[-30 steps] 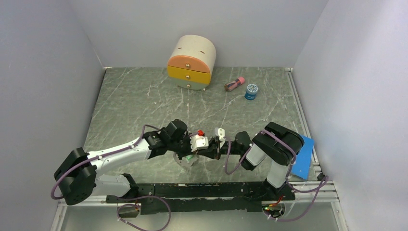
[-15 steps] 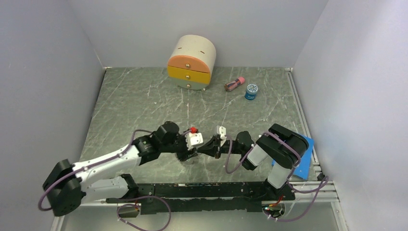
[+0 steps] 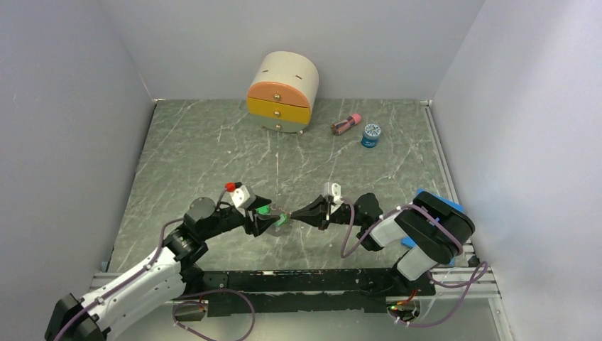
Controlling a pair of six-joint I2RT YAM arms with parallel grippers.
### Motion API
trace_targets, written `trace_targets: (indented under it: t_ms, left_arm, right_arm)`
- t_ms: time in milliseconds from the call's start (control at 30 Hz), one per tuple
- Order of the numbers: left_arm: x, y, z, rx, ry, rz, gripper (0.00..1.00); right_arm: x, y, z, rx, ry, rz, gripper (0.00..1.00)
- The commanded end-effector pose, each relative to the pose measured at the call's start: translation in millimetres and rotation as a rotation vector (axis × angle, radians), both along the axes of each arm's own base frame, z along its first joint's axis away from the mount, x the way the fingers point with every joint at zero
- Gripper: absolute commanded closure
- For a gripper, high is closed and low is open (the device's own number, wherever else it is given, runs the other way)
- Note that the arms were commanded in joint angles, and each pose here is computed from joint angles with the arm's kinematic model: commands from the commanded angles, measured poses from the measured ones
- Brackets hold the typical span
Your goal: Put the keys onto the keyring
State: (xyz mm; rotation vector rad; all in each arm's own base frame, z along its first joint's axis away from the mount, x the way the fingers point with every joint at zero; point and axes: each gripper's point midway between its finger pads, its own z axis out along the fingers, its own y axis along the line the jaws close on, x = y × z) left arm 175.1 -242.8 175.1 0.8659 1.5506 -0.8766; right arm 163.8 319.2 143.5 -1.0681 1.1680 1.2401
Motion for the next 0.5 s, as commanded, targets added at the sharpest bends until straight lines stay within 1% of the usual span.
trace_targets:
  t_ms: [0, 100, 267, 300, 467]
  left_arm:
    - [-7.0, 1.1, 31.9, -0.204, -0.019, -0.056, 0.38]
    - [-13.2, -1.0, 28.0, -0.217, -0.026, -0.121, 0.42]
    - [-23.1, -10.7, 22.8, -0.200, -0.070, -0.245, 0.49]
    - [-23.3, -12.6, 21.3, -0.191, -0.079, -0.262, 0.51]
    - [-23.4, -19.5, 16.7, -0.172, -0.081, -0.316, 0.55]
  right_arm:
    - [-9.5, -0.9, 58.0, 0.170, -0.170, 0.040, 1.00]
    - [-12.8, 0.2, 62.2, 0.174, -0.177, 0.061, 1.00]
    - [-15.5, 2.4, 62.3, 0.155, -0.188, 0.078, 1.00]
    - [-15.6, 2.6, 61.8, 0.150, -0.189, 0.080, 1.00]
    - [-16.4, 2.7, 61.3, 0.142, -0.189, 0.082, 1.00]
